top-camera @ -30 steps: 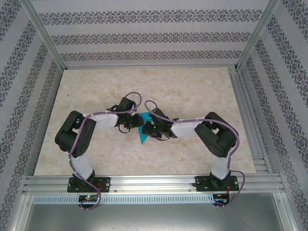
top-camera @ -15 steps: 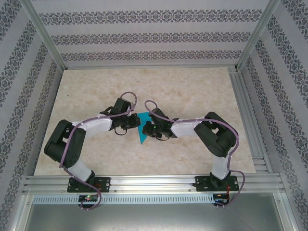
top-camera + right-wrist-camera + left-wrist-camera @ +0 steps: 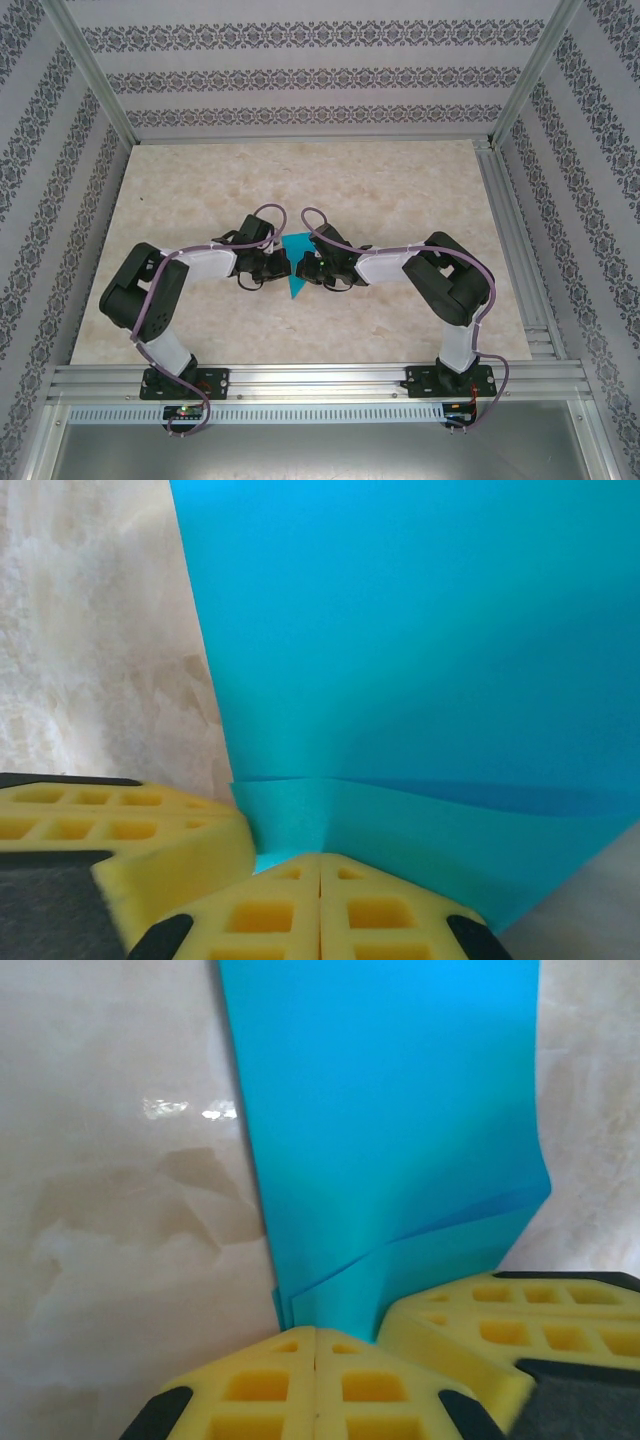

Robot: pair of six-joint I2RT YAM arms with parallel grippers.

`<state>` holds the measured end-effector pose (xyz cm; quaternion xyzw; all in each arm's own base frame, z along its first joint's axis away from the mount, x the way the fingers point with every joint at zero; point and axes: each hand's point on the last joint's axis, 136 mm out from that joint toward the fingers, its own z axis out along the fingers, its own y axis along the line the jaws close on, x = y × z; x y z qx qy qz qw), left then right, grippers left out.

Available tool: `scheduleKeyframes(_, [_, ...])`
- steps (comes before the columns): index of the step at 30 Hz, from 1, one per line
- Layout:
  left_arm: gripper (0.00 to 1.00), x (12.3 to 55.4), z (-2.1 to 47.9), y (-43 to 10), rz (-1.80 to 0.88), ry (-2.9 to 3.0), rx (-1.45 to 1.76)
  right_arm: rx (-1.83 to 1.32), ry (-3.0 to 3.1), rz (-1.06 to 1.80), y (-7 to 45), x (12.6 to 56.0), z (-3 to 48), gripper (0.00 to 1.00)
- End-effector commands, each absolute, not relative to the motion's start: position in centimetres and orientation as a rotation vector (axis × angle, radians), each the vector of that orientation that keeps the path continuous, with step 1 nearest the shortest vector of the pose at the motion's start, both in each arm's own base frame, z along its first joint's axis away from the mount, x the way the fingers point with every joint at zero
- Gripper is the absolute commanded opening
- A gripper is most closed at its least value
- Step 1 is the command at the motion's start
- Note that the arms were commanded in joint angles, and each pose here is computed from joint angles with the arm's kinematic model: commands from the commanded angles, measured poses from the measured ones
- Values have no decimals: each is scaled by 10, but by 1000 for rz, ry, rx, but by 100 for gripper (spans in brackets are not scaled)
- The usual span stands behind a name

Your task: Fold a paper plane with a square sheet of paper (pick it up from the middle)

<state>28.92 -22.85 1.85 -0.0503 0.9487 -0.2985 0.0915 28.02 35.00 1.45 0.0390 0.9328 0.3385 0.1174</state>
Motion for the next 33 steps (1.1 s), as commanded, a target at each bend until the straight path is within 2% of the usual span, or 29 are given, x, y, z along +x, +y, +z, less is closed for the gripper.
scheduleKeyframes(1, [6, 301, 24, -239, -905, 2783, -127, 143, 2762, 959, 343, 279, 1, 7])
scheduleKeyframes(7, [6, 299, 17, -232, -843, 2807, -160, 113, 2726, 1015, 346, 281, 14, 7])
scheduleKeyframes(15, [8, 307, 38, -244, -954, 2717, -128, 100, 2725, 1014, 343, 282, 15, 6])
scheduleKeyframes(25, [6, 287, -9, -212, -689, 2894, -208, -21, 2617, 1159, 352, 270, 42, 7])
scheduleKeyframes(33, [6, 283, -14, -210, -672, 2909, -210, -187, 2652, 1162, 373, 241, 46, 7])
